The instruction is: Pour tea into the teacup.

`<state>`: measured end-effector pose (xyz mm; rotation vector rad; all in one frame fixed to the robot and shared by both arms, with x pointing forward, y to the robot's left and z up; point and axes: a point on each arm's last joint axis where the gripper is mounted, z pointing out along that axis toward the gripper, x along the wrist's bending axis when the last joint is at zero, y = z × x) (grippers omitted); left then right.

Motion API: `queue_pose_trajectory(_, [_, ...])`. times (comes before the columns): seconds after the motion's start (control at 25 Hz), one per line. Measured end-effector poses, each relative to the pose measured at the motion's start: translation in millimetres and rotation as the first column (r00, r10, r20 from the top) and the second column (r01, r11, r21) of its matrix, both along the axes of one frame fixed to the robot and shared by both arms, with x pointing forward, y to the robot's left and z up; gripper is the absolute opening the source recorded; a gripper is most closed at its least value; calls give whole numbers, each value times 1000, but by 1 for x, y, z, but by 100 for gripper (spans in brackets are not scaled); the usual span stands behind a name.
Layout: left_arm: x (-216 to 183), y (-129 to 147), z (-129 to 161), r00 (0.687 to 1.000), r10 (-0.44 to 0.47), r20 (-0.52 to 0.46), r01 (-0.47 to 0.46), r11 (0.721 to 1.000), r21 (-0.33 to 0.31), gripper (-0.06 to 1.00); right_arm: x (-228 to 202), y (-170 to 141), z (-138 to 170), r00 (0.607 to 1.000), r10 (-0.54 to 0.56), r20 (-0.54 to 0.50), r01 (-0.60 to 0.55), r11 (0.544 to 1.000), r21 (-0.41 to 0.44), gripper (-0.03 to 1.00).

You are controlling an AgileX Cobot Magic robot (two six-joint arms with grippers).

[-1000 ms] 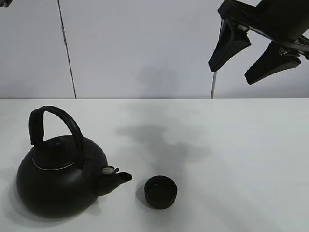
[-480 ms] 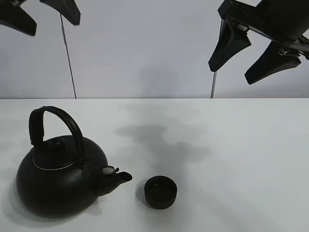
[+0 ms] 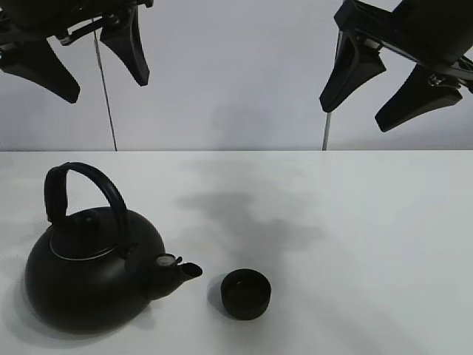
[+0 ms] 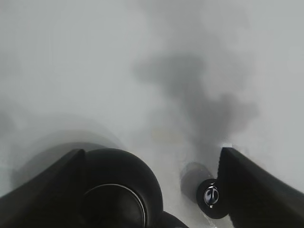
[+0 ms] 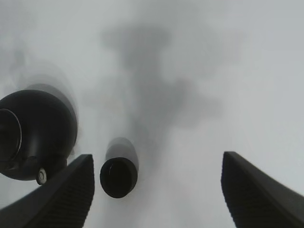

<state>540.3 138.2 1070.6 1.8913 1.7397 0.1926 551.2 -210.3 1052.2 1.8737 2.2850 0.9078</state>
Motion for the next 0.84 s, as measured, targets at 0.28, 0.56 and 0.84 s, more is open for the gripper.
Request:
queue_pose_trajectory(0.28, [-1,0,0,1000,-1,-10,1,1000,5,56,0,0,0,1000,0,0,0,1000,0,52])
queue_pose_trajectory(0.56, [-1,0,0,1000,-1,-9,2,1000,7,56,0,0,0,1000,0,0,0,1000,0,52])
queue_pose_trajectory(0.84, [-1,0,0,1000,-1,-9,2,1000,7,56,0,0,0,1000,0,0,0,1000,0,52])
